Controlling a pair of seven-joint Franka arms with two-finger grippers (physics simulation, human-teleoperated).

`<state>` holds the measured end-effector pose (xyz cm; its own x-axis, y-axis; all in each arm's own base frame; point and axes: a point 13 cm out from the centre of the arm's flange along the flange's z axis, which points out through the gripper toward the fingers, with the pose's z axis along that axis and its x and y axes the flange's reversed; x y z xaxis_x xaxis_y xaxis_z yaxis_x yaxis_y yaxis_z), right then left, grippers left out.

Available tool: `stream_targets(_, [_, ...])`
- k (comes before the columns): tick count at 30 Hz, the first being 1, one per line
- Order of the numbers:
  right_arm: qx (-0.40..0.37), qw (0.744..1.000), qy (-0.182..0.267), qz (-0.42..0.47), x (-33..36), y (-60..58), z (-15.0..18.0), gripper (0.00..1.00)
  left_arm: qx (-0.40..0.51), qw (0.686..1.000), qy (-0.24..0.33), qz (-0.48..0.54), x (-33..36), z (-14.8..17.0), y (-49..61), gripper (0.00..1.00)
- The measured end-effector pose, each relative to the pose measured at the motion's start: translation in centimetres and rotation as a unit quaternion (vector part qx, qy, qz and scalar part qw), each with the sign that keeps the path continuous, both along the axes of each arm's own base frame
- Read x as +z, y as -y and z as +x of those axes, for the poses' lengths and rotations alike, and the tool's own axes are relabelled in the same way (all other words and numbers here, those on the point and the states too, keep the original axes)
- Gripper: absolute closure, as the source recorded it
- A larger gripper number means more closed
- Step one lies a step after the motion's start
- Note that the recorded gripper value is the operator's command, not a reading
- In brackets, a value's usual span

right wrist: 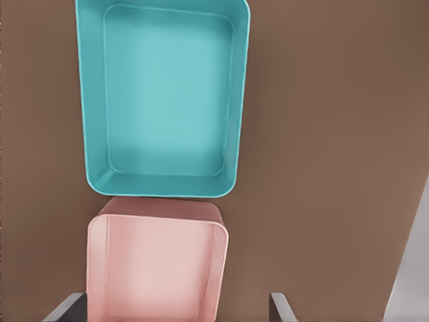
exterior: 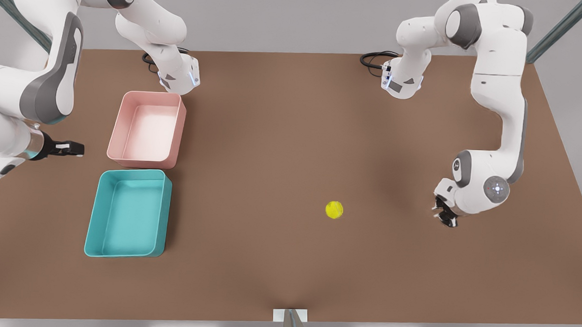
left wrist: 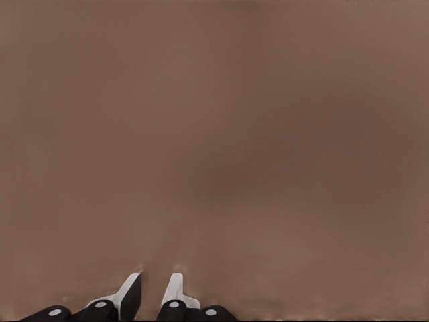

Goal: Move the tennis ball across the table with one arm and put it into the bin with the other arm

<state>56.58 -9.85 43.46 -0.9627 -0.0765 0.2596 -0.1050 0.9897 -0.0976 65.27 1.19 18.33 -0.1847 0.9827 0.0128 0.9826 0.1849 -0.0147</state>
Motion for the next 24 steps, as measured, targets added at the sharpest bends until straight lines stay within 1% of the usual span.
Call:
stream_targets(1, [0.007,1.0,-0.004,0.002,-0.7,-0.9,0.5,0.0,0.043,0.999,0.034,-0.003,8.0,2.9,1.4,0.0])
stream_targets(2, [0.014,1.0,-0.005,0.003,-1.1,-1.7,1.1,0.0,0.076,0.995,0.056,-0.009,15.7,5.1,2.9,0.0])
stream_targets(3, [0.022,1.0,-0.003,0.003,-1.5,-2.6,2.0,0.0,0.104,0.993,0.054,-0.013,20.8,4.6,4.4,0.0])
stream_targets(4, [0.028,1.0,0.0,0.004,-1.9,-3.4,3.0,0.0,0.128,0.991,0.036,-0.011,23.7,2.0,5.9,0.0])
stream_targets(5, [0.034,0.999,0.001,0.004,-2.5,-4.4,3.8,0.0,0.153,0.988,0.014,-0.007,25.2,-0.4,6.8,0.0])
stream_targets(6, [0.039,0.999,0.002,0.004,-3.2,-5.5,4.5,0.0,0.178,0.984,-0.009,0.0,25.4,-2.0,7.5,0.0])
stream_targets(8, [0.047,0.999,0.006,0.007,-4.6,-7.7,5.8,0.0,0.233,0.971,-0.045,0.015,25.5,-4.1,7.2,0.0])
stream_targets(10, [0.047,0.999,0.009,0.01,-6.4,-9.0,6.7,0.0,0.286,0.955,-0.074,0.032,25.1,-5.6,6.4,0.0])
stream_targets(13, [0.036,0.999,0.008,0.02,-11.1,-10.3,8.4,0.0,0.352,0.929,-0.104,0.054,25.0,-7.5,5.8,0.0])
stream_targets(17, [0.018,0.999,0.021,0.038,-15.7,-12.3,10.4,0.0,0.428,0.891,-0.13,0.077,24.9,-9.0,3.5,0.0])
stream_targets(22, [0.024,0.998,0.044,0.044,-17.4,-19.1,11.0,0.0,0.484,0.855,-0.141,0.12,25.2,-10.7,2.4,0.0])
stream_targets(24, [0.023,0.998,0.045,0.043,-18.7,-21.6,10.9,0.0,0.498,0.844,-0.146,0.132,25.5,-11.5,2.5,0.0])
